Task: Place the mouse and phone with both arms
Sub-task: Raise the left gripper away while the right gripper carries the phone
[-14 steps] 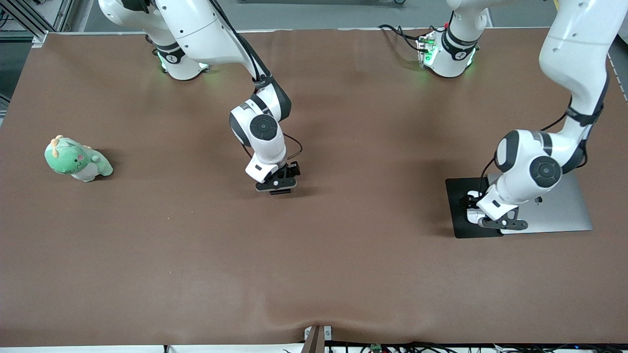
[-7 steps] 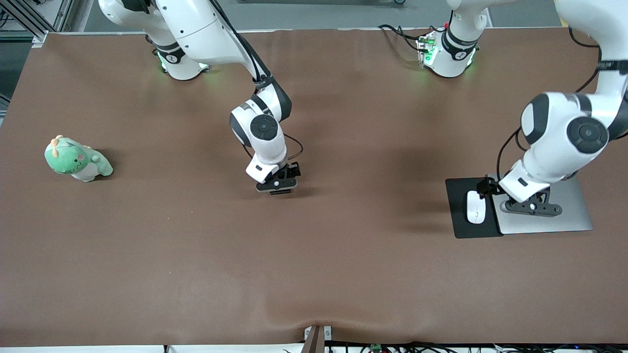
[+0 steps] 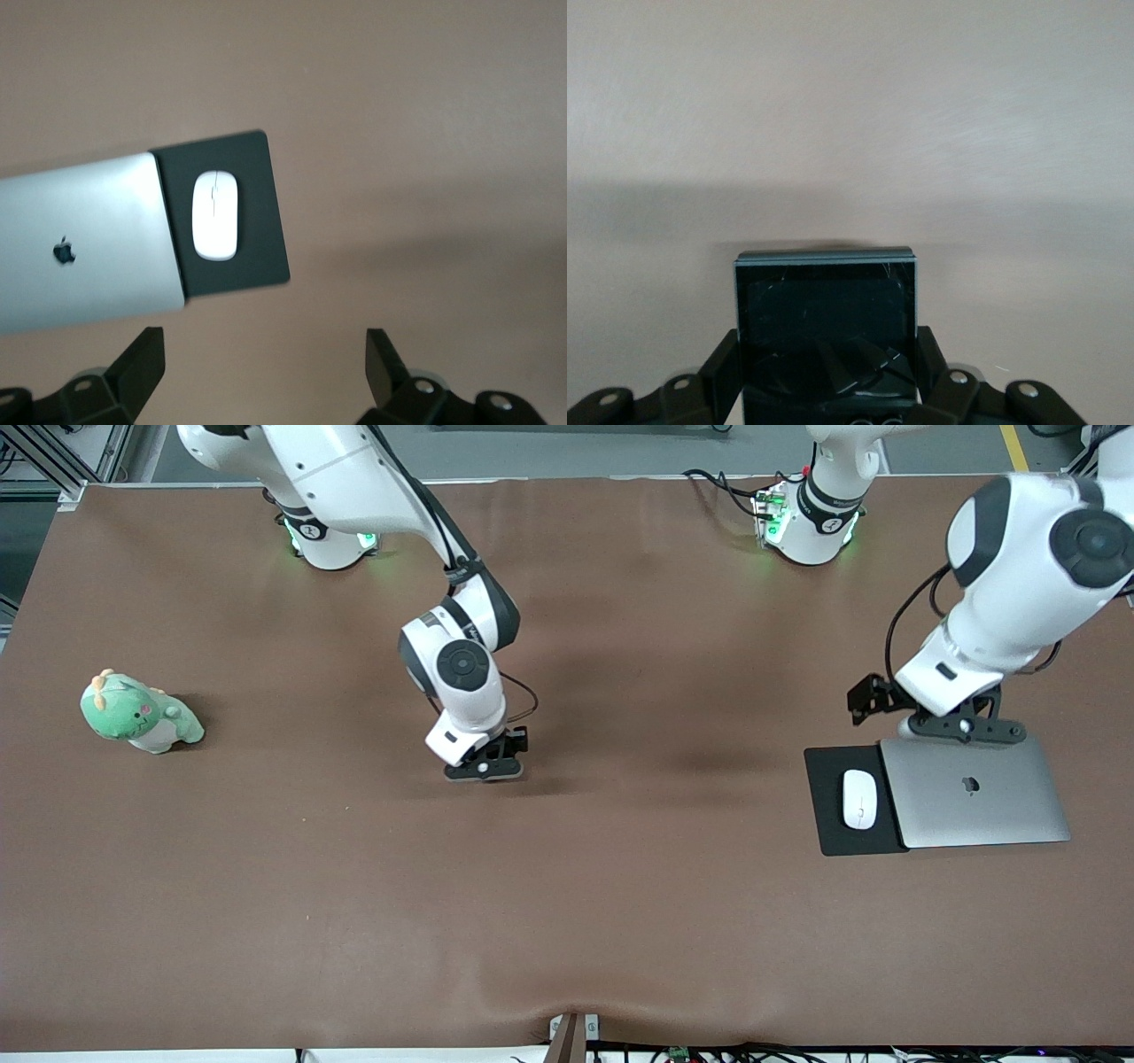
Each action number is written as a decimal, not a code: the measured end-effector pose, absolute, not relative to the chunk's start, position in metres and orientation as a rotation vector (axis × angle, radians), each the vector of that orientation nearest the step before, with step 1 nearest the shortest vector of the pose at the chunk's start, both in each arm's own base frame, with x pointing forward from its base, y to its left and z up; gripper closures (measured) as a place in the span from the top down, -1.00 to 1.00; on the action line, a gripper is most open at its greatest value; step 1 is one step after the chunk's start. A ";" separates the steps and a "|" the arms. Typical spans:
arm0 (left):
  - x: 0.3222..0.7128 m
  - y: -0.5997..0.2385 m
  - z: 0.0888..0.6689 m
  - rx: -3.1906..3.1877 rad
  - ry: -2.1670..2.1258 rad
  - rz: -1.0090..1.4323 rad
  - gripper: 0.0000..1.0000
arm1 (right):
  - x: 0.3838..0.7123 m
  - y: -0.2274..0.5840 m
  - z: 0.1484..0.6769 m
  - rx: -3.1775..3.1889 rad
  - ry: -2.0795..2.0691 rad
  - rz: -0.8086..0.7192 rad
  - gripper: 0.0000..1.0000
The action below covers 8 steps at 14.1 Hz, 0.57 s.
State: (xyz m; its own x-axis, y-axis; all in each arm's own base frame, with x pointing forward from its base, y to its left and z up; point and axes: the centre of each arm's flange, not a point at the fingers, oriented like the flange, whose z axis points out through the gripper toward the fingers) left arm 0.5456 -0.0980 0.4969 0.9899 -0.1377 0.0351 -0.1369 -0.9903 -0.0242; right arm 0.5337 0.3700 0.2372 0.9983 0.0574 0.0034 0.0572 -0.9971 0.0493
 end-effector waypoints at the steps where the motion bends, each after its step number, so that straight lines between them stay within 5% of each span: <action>1: 0.542 -0.100 0.512 -3.112 0.216 -0.042 1.00 | 0.542 0.357 0.257 3.088 0.073 -0.014 0.59; 8: 0.532 -0.111 0.592 -3.151 0.233 0.007 1.00 | 0.589 0.208 0.389 3.117 0.012 -0.071 0.59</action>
State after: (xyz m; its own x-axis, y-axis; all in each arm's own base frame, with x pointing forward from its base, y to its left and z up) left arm 0.5322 -0.1115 0.5916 0.9891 -0.1471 -0.0029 -0.1470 -0.9890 0.0180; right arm 0.5891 0.2085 0.3895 0.9989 0.0070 -0.0455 0.0080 -0.9997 0.0233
